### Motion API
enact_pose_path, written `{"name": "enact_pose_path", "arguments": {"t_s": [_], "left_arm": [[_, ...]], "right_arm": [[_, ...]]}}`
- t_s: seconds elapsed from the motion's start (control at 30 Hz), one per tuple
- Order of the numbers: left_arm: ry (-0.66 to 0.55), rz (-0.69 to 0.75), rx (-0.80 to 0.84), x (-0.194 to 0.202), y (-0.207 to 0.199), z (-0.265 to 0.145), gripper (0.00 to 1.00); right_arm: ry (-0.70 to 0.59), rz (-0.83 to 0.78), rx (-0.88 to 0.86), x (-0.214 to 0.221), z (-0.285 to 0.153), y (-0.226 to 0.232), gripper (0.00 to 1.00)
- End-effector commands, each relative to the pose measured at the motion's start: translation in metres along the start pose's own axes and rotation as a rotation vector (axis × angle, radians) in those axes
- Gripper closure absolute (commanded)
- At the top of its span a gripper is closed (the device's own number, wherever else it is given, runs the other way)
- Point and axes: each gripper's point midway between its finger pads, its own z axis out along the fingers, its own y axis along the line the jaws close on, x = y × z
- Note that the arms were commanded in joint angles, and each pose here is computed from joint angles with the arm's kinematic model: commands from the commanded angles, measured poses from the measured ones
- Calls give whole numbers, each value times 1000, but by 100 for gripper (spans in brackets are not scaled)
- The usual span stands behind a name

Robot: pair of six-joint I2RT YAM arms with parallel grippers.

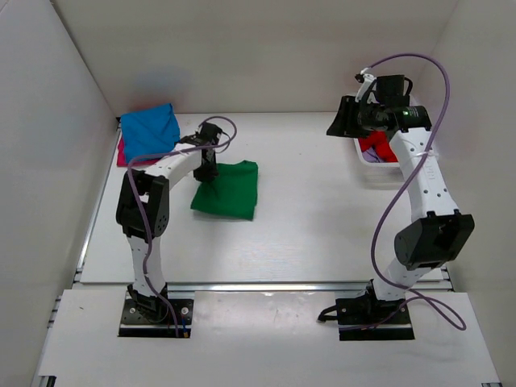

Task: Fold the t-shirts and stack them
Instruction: Put the neatly folded tshirt into the corner of the board with the left arm

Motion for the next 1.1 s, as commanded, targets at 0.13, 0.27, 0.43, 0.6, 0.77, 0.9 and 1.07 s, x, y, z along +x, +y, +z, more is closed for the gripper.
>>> {"name": "enact_pose_path", "arguments": {"t_s": [0.13,0.27,0.43,0.6,0.77,0.9,1.07], "left_arm": [[-178,84,-228,-87,62,-34,100],[-300,77,-270,-144,68,-56,100],[-428,48,-276,-221,70,-84,100],[-497,-41,-321,-255,119,-87,100],[-482,-91,-338,-258,154,-76,100],[-479,-117,-343,-262,180,-67,100],[-488,-189,-382,-266,228,-62,100]], "right_arm": [[-140,-103,33,-23,-26,-4,60],[-157,-97,43,-22,-30,-18,60],[-129,-106,48,-12,-23,-24,60],[-112,-93,36,-4,-13,-29,60],[-114,-84,40,-8,-8,-36,61],[-109,-78,12,-7,0,-31,61],[-66,-89,-1,3,12,-23,60]]}}
